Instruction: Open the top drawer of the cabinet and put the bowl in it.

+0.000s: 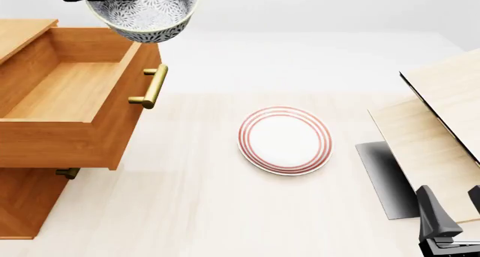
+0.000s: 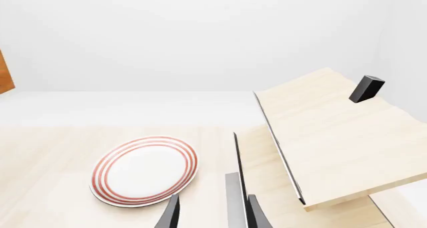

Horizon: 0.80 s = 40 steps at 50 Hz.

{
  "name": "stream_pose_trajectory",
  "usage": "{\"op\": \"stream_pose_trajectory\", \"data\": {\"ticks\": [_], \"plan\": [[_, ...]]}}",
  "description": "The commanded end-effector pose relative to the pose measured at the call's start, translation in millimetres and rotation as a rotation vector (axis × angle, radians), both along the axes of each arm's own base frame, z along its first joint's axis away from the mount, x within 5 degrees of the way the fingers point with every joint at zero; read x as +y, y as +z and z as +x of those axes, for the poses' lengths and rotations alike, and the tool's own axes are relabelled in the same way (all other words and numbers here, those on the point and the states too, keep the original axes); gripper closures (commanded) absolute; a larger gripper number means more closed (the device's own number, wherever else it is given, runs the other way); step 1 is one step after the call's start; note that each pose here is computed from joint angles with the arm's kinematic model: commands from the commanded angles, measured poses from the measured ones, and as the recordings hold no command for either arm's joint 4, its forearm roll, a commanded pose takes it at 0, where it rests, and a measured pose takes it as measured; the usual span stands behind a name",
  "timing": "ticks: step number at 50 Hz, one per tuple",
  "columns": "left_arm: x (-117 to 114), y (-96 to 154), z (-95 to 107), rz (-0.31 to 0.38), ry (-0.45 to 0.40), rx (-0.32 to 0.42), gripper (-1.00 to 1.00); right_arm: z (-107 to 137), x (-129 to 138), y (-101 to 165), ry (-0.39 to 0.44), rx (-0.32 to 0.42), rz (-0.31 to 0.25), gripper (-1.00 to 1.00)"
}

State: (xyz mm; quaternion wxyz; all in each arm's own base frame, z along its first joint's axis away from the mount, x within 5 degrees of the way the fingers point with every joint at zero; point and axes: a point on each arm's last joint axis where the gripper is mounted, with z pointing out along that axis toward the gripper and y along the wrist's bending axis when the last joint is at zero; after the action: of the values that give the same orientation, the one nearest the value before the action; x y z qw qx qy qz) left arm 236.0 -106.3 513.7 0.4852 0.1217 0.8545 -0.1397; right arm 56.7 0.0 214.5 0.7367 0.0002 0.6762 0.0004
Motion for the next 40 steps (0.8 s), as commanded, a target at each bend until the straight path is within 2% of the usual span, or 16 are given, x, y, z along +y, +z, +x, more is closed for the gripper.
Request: {"op": "stream_pose_trajectory", "data": {"ticks": [1,40], "plan": [[20,-2,-9,-0.014,0.066,-0.005,1.0,0,0,0,0.0,0.0,0.0,-1.0],[66,0,-24,-0.084,0.274,-0.016,1.0,0,0,0,0.0,0.0,0.0,-1.0]]}}
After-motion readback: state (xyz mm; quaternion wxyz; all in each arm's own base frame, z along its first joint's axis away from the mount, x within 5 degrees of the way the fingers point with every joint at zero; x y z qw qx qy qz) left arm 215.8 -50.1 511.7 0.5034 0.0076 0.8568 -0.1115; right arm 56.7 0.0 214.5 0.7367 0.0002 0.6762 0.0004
